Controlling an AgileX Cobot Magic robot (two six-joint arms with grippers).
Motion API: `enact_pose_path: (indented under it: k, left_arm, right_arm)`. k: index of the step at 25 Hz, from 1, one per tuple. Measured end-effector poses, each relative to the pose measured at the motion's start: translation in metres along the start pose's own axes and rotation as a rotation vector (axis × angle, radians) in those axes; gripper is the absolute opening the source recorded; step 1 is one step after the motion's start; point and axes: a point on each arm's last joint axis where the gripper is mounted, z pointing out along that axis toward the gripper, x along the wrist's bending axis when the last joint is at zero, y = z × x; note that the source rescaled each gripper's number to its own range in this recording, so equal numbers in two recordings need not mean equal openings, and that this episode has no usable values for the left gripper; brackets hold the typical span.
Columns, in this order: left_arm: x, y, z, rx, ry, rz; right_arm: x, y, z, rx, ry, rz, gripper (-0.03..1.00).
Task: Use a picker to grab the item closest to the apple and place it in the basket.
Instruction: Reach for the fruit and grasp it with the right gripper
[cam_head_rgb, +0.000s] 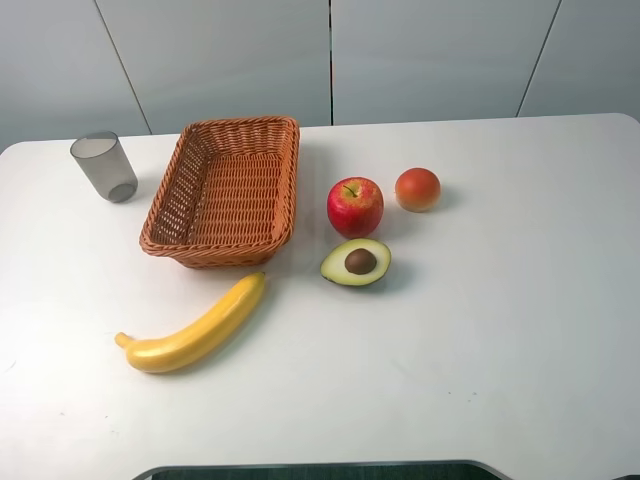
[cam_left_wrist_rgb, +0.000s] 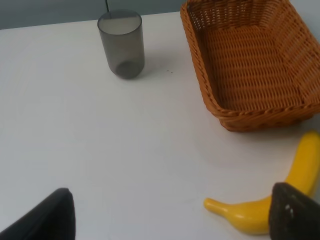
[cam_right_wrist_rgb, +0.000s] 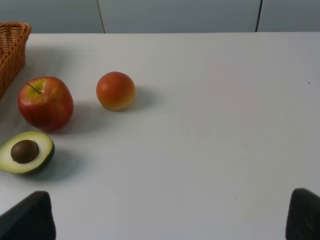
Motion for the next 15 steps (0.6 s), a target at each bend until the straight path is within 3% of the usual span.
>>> enact_pose_path:
  k: [15]
  left_arm:
    - [0.0,0.0,0.0,0.0,0.0,0.0]
  right_arm:
    - [0.0,0.0,0.0,0.0,0.0,-0.002,1.0]
